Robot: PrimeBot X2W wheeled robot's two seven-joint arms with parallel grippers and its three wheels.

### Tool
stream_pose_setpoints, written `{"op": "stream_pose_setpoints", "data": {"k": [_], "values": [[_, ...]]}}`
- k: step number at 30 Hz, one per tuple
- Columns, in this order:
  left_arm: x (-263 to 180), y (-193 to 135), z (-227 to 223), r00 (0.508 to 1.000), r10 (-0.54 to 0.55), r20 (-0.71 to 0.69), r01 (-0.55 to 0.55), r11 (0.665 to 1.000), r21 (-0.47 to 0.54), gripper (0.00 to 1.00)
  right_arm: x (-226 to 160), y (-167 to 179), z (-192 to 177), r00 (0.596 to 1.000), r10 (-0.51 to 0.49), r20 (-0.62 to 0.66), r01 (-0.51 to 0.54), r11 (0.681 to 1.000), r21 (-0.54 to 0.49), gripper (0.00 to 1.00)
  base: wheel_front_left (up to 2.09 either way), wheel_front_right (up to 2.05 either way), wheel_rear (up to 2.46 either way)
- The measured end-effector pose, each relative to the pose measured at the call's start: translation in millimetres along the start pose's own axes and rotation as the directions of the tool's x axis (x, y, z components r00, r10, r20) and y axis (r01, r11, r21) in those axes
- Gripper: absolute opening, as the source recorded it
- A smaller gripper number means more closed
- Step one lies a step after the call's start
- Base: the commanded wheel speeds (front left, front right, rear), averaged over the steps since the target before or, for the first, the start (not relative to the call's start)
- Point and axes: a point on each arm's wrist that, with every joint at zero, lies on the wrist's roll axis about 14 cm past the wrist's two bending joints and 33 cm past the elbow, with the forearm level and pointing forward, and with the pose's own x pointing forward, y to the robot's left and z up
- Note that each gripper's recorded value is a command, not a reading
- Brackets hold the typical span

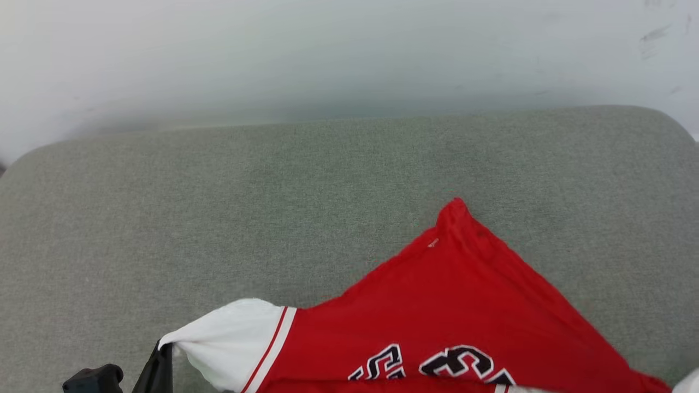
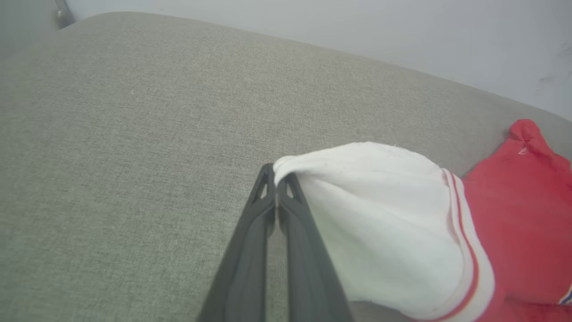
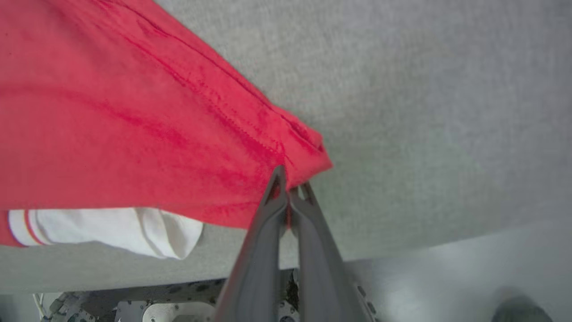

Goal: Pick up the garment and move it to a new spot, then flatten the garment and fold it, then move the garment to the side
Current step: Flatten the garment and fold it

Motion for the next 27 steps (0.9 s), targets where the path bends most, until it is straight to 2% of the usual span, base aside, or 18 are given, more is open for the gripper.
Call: {"op": "stream_pose_setpoints", "data": {"k": [5, 6, 7, 8, 11, 13, 16, 19, 24, 27], "values": [[-4.1, 1.2, 0.4, 1.0, -0.001, -0.006, 0.001, 1.0, 0.003, 0.0, -14.5, 2.3, -61.5, 0.999, 0.004, -0.054, 0.003, 0.992, 0.125, 0.0, 0.0, 0.0, 0.0], [-3.7, 1.6, 0.5, 1.0, 0.001, -0.008, -0.001, 1.0, 0.004, 0.0, -15.5, 6.6, -68.1, 0.998, 0.009, -0.057, -0.001, 0.991, 0.134, 0.13, 0.0, 0.0, 0.0], [-3.3, 1.4, 0.4, 1.0, 0.0, -0.009, 0.0, 1.0, 0.005, 0.0, -16.2, 11.1, -71.0, 0.999, 0.017, -0.048, -0.01, 0.99, 0.144, 0.6, 0.0, 0.0, 0.0], [-2.9, 0.9, 0.0, 1.0, -0.001, -0.011, 0.001, 1.0, 0.005, 0.0, -16.7, 14.9, -68.3, 1.0, 0.022, -0.019, -0.019, 0.989, 0.149, 1.0, 0.0, 0.0, 0.0], [-2.6, -0.4, -2.2, 1.0, -0.006, -0.022, 0.006, 1.0, 0.007, 0.0, -18.3, 18.2, -48.6, 0.994, 0.01, 0.108, -0.025, 0.99, 0.14, 1.0, 0.0, 0.0, 0.0], [-2.1, -1.5, -1.9, 1.0, -0.009, -0.022, 0.01, 1.0, 0.008, 0.0, -19.2, 21.2, -24.8, 0.973, 0.004, 0.233, -0.035, 0.991, 0.131, 1.0, 0.0, 0.0, 0.0], [0.2, -5.3, -0.6, 1.0, -0.02, -0.02, 0.021, 1.0, 0.007, 0.0, -19.5, 32.4, 14.0, 0.914, 0.019, 0.406, -0.066, 0.993, 0.1, 1.0, 0.0, 0.0, 0.0], [4.4, -7.5, 2.0, 1.0, -0.026, -0.014, 0.026, 1.0, 0.007, 0.0, -19.7, 41.0, 53.7, 0.838, 0.039, 0.544, -0.081, 0.995, 0.052, 1.0, 0.0, 0.0, 0.0], [11.7, -15.2, 6.6, 0.999, -0.042, 0.004, 0.042, 0.999, 0.008, 0.0, 0.2, 67.4, 91.3, 0.806, 0.119, 0.58, -0.134, 0.991, -0.017, 1.0, 0.0, 0.0, 0.0], [21.5, -22.6, 11.9, 0.998, -0.059, 0.022, 0.059, 0.998, 0.008, 0.0, 24.7, 97.5, 116.7, 0.849, 0.215, 0.482, -0.193, 0.976, -0.097, 1.0, 0.0, 0.0, 0.0]]}}
